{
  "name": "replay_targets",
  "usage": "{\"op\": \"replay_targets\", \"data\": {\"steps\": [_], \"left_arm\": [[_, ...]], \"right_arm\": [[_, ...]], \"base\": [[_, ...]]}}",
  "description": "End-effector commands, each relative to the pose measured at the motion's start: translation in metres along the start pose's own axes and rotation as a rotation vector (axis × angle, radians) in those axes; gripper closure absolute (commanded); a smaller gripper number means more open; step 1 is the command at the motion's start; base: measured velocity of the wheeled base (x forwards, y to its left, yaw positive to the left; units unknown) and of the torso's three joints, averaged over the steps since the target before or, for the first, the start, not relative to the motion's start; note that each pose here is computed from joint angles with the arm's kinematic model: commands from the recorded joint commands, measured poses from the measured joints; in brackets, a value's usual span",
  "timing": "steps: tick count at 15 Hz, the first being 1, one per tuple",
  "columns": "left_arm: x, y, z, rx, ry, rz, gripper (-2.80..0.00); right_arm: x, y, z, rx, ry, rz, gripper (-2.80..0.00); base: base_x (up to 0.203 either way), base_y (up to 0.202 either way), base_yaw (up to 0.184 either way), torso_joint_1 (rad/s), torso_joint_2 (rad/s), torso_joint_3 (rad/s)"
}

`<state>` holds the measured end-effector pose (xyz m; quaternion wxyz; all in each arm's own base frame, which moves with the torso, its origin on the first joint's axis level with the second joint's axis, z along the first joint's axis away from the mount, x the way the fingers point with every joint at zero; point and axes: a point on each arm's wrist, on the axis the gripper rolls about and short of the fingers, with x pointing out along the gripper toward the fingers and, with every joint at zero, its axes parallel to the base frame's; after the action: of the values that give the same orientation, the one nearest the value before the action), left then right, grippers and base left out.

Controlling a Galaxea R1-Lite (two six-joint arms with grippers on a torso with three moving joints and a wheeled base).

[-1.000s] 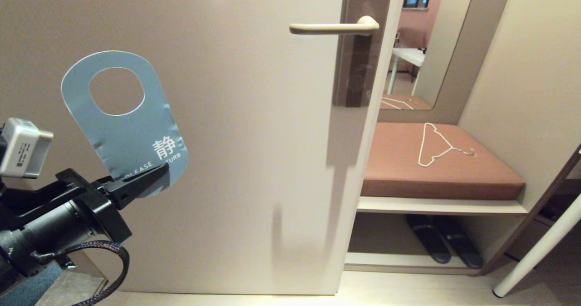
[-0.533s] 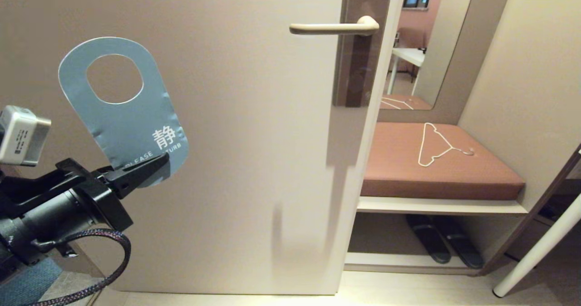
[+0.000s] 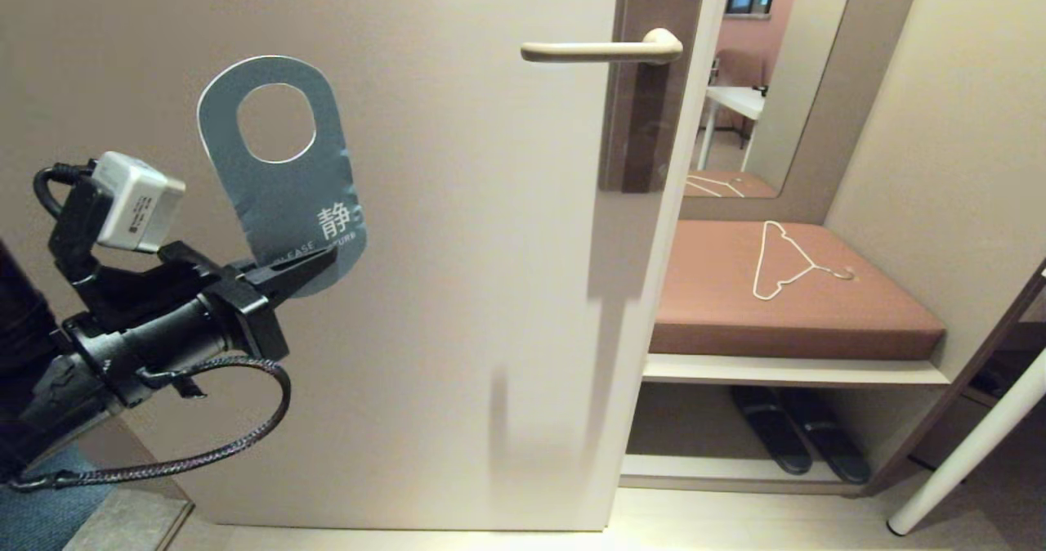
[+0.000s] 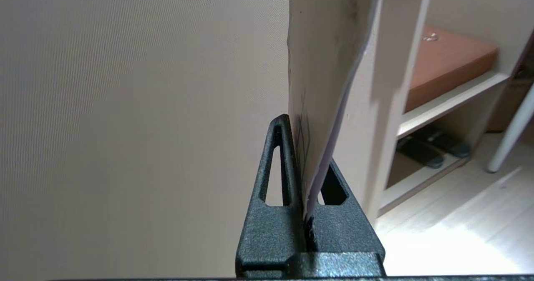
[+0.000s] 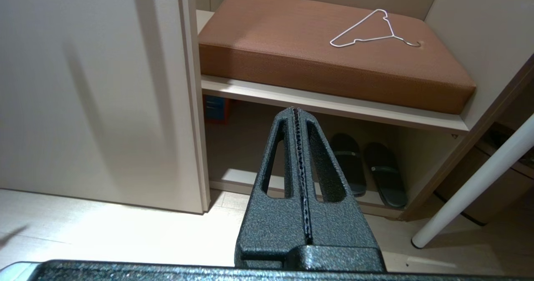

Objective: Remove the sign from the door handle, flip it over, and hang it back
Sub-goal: Hang the sign back with the other side facing out

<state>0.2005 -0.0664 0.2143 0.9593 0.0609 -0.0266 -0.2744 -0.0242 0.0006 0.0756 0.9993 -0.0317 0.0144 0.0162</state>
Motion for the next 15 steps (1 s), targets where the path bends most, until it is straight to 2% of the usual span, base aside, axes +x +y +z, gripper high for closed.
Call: {"op": "replay_targets", "data": {"steps": [1, 5, 8, 12, 15], "left_arm": [[0.017, 0.002, -0.006, 0.008, 0.028, -0.012, 0.00], [0.047, -0.002, 0.000, 0.023, 0.008, -0.058, 0.00], [0.069, -0.007, 0.008, 0.018, -0.037, -0.093, 0.00], [0.094, -0.005, 0.013, 0.045, -0.105, -0.086, 0.00], [0.110, -0.004, 0.016, 0.052, -0.124, -0.083, 0.00]], "right_arm": [[0.000, 0.000, 0.000, -0.001, 0.000, 0.001, 0.00], [0.000, 0.000, 0.000, -0.001, 0.000, 0.001, 0.00], [0.000, 0.000, 0.000, -0.001, 0.001, 0.001, 0.00], [0.000, 0.000, 0.000, -0.001, -0.001, 0.001, 0.00], [0.000, 0.000, 0.000, -0.001, 0.001, 0.001, 0.00]], "base": [[0.000, 0.000, 0.000, 0.000, 0.00, 0.000], [0.000, 0.000, 0.000, 0.000, 0.00, 0.000], [0.000, 0.000, 0.000, 0.000, 0.00, 0.000], [0.000, 0.000, 0.000, 0.000, 0.00, 0.000], [0.000, 0.000, 0.000, 0.000, 0.00, 0.000]]}}
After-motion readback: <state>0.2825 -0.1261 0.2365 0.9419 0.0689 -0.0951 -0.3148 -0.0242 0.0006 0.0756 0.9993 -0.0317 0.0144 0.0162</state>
